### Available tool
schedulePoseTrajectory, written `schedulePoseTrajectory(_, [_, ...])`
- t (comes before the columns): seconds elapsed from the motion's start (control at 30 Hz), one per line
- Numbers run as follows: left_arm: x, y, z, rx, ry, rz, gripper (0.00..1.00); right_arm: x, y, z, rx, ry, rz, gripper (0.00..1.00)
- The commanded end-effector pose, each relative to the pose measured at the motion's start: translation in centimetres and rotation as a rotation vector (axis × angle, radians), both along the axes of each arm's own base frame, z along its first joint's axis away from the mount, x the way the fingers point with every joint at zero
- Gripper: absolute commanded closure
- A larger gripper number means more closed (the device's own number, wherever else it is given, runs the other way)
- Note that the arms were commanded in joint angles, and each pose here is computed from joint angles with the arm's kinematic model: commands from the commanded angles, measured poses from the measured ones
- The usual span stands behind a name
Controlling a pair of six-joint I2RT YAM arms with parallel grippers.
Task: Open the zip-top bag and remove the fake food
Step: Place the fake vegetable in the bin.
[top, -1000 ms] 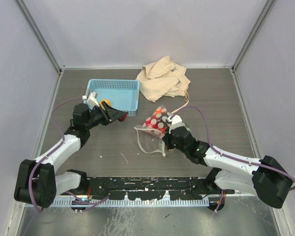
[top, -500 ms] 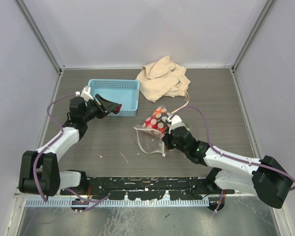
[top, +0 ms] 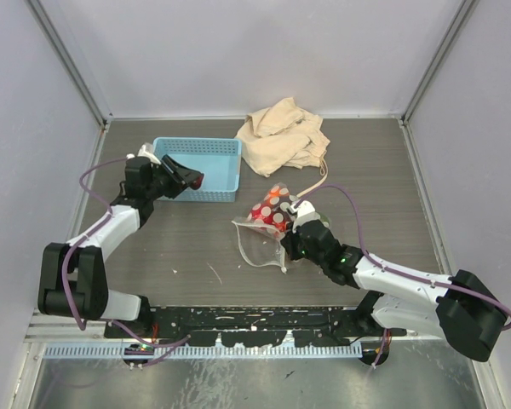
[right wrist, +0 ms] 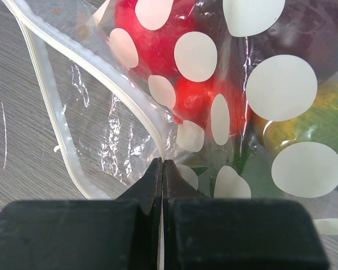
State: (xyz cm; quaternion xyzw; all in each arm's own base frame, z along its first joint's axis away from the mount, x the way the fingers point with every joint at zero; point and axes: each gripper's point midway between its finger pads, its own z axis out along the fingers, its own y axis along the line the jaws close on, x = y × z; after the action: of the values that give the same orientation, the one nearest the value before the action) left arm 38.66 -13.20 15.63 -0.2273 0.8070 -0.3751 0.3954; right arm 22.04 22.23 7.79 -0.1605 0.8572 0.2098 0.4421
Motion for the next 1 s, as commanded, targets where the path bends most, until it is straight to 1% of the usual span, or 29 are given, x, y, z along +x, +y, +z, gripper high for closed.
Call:
schedulePoseTrajectory(0.0, [2.0,1.3,2.0,0.041,-0.042,0.069,0.93,0.5,0.6,1.6,0.049,-0.052,0.006,0.99])
schedulePoseTrajectory(0.1, [2.6,1.8,1.9,0.065,-0.025,0.098,0.93,0.5,0.6,1.6,0.048,-0.052,0.007,0.99])
schedulePoseTrajectory(0.3, [3.4,3.4,1.2,0.134,0.051,0.174,0.92,0.5,0.6,1.6,0.049,-0.051,0.008,0.99])
schedulePoseTrajectory(0.63, [5.2,4.5,0.3,0.183,0.102,0.241,0.91,0.5,0.7,1.6,0.048,-0.051,0.009,0.99])
schedulePoseTrajectory(0.73, [5.9,4.7,-0.1,0.196,0.117,0.257,0.88,0.5,0.7,1.6,0.048,-0.051,0.009,0.99])
schedulePoseTrajectory(0.83, [6.6,4.7,-0.4,0.216,0.131,0.262,0.83,0.5,0.7,1.6,0.048,-0.051,0.010,0.99])
schedulePoseTrajectory(0.87, [6.9,4.6,-0.3,0.221,0.132,0.260,0.80,0.5,0.7,1.6,0.048,-0.051,0.011,0.99])
schedulePoseTrajectory(0.93, [7.5,4.6,-0.4,0.241,0.136,0.259,0.60,0.5,0.7,1.5,0.047,-0.049,0.012,0.99])
schedulePoseTrajectory(0.97, [7.7,4.5,-0.5,0.255,0.139,0.254,0.52,0.5,0.8,1.5,0.047,-0.049,0.012,0.99])
